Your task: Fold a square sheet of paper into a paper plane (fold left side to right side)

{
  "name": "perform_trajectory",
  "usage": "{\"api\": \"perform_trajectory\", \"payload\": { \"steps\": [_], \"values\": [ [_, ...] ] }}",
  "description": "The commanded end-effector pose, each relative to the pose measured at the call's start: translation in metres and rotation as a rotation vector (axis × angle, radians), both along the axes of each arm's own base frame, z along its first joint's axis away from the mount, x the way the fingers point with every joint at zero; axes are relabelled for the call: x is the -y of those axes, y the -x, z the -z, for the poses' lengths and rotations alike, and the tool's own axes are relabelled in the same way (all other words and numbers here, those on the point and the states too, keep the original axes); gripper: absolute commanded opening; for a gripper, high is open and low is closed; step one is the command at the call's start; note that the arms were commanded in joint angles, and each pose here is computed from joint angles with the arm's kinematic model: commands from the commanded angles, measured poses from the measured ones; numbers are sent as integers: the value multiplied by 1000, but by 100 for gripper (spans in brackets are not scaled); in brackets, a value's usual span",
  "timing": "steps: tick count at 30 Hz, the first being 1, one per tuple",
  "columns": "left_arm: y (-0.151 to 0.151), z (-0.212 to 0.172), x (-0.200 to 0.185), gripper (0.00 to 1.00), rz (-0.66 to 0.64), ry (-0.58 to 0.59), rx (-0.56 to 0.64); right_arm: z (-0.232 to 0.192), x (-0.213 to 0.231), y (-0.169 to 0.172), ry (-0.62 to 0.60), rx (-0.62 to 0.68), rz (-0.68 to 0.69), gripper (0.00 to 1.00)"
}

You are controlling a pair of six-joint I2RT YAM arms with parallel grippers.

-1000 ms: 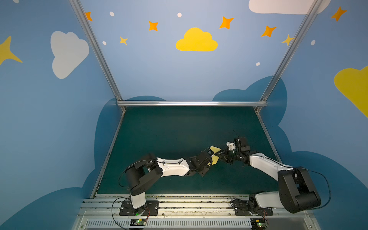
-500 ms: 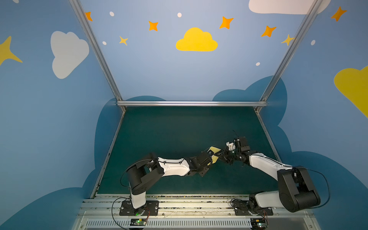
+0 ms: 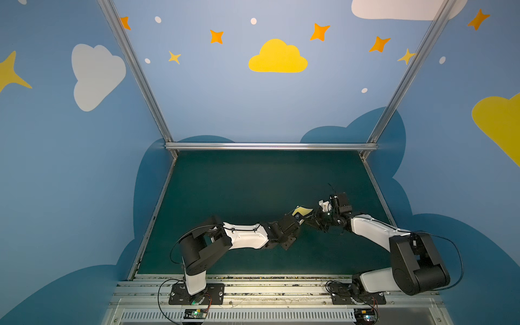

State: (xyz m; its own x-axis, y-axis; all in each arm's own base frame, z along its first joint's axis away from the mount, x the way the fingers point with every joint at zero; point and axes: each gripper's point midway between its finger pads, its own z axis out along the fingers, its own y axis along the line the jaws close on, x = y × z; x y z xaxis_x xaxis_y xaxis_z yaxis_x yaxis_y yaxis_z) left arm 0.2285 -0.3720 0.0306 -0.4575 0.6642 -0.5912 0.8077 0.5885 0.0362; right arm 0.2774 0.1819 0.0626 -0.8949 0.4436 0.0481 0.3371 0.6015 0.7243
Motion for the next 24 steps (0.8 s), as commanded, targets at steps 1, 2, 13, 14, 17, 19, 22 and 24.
{"api": "perform_trajectory", "payload": {
  "steps": [1, 2, 13, 14, 17, 19, 22, 24],
  "values": [
    [-2, -9, 9, 8, 18, 20, 14, -9, -4, -9, -9, 32, -15, 30],
    [-2, -9, 9, 7, 20, 18, 13, -9, -4, -9, -9, 31, -17, 34],
    [2, -21, 17, 4, 36, 42, -24, -12, -10, -4, -10, 32, -40, 63],
    [3, -21, 17, 4, 38, 42, -29, -12, -11, -3, -9, 32, -43, 63],
    [4, -23, 20, 4, 43, 47, -41, -7, -14, -1, -3, 19, -55, 62],
    [5, -24, 21, 4, 47, 49, -45, -5, -17, 1, -1, 14, -62, 60],
    [5, -24, 20, 12, 50, 43, -46, -1, -20, 2, 1, 6, -72, 49],
    [5, -22, 19, 21, 54, 30, -42, -1, -20, 1, 1, 7, -70, 41]
  ]
}}
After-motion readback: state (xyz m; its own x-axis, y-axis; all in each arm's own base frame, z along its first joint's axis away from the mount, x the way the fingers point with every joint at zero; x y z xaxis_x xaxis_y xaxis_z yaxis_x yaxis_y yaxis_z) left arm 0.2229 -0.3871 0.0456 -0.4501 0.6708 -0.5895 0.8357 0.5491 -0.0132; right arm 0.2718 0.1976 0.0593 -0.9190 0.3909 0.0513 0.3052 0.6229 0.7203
